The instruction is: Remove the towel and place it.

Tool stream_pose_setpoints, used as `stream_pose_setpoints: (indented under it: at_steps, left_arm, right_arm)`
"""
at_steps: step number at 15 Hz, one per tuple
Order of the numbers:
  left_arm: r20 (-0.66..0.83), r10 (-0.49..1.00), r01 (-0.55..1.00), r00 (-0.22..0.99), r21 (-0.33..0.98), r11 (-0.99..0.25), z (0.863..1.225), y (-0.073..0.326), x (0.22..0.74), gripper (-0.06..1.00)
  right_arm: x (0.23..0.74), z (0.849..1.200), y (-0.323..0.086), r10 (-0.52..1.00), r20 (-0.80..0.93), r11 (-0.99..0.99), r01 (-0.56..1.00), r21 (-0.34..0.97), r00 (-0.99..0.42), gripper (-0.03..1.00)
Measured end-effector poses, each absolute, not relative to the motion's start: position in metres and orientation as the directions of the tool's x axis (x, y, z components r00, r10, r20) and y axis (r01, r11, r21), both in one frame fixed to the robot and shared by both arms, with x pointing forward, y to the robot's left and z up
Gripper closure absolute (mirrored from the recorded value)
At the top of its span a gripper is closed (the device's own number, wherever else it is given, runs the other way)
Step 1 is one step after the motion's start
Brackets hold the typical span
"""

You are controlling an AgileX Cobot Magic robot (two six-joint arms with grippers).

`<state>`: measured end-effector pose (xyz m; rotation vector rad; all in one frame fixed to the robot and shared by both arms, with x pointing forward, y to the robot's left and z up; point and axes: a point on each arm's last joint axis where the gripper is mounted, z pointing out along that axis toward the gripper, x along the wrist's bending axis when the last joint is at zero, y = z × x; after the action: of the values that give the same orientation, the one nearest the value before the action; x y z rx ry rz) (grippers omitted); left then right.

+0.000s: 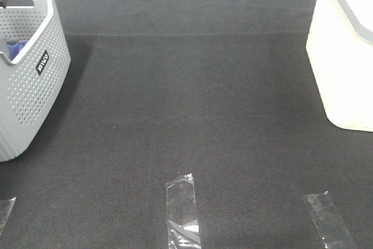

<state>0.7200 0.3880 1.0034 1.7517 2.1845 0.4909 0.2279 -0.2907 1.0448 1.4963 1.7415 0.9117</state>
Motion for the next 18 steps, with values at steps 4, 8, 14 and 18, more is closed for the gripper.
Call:
stream_pose_setpoints:
  at_steps: [4, 8, 14, 18]
  left_arm:
    - [-0.029, 0.988, 0.856, -0.149, 0.497, 0.143, 1.03, 0.383, 0.715, 0.94]
    - [-0.105, 0.994, 0.766, 0.033, 0.641, 0.042, 1.097, 0.364, 0.696, 0.94]
    - [-0.207, 0.905, 0.465, 0.372, 0.885, 0.012, 1.211, 0.322, 0.643, 0.94]
    - [-0.243, 0.751, 0.307, 0.614, 0.95, 0.057, 1.255, 0.294, 0.61, 0.94]
  right_arm:
    - [0.228, 1.045, -0.291, 0.991, -0.04, 0.103, 0.532, 0.841, -0.129, 0.28]
    - [0.228, 1.045, -0.291, 0.991, -0.04, 0.103, 0.532, 0.841, -0.129, 0.28]
    - [0.228, 1.045, -0.291, 0.991, -0.04, 0.103, 0.532, 0.841, -0.129, 0.28]
    - [0.228, 1.045, -0.291, 0.991, -0.04, 0.103, 0.532, 0.841, -0.129, 0.28]
